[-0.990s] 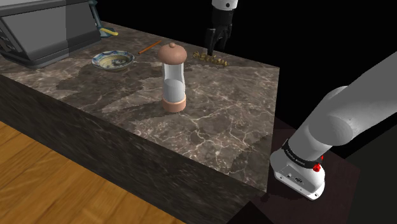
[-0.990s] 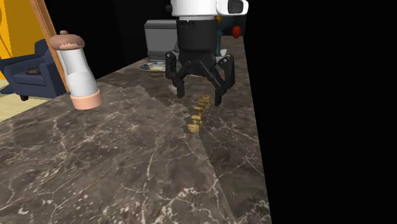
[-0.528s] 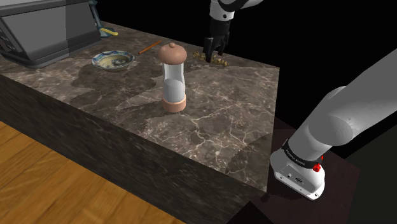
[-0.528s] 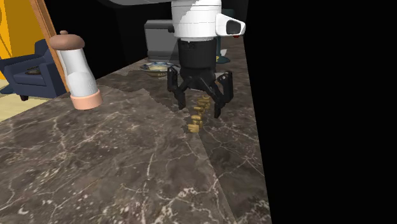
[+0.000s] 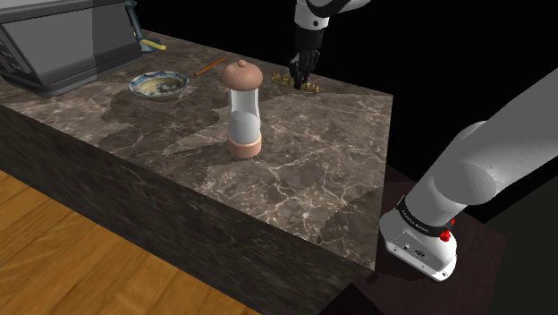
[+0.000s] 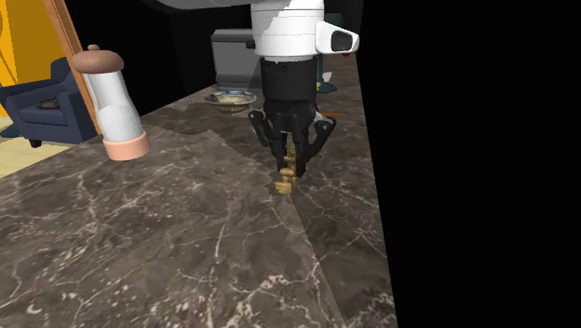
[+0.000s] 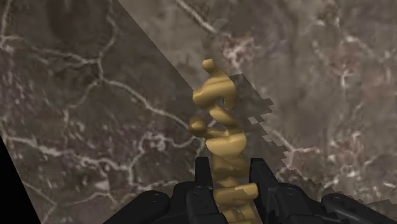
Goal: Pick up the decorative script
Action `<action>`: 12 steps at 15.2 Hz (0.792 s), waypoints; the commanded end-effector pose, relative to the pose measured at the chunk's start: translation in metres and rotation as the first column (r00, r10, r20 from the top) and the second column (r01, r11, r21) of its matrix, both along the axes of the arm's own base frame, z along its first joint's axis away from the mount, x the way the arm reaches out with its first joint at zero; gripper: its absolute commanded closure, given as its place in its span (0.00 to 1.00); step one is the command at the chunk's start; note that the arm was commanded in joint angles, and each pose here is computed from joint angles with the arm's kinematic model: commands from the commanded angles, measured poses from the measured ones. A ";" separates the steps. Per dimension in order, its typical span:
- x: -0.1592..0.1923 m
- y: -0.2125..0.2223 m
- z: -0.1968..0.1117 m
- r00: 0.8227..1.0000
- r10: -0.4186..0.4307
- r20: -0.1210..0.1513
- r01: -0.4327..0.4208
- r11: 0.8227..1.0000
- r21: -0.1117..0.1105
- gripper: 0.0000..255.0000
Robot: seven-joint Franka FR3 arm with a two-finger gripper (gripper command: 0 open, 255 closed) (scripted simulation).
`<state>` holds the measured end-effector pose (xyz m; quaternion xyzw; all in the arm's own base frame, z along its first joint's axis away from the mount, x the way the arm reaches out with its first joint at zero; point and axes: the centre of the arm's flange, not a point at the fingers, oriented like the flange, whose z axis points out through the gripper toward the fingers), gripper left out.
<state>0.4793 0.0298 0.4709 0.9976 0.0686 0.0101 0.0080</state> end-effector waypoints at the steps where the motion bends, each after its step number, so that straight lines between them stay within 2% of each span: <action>1: 0.000 0.000 0.000 1.000 0.000 0.000 0.000 1.000 0.000 1.00; 12: 0.000 0.000 0.052 1.000 0.000 0.000 0.000 1.000 0.000 1.00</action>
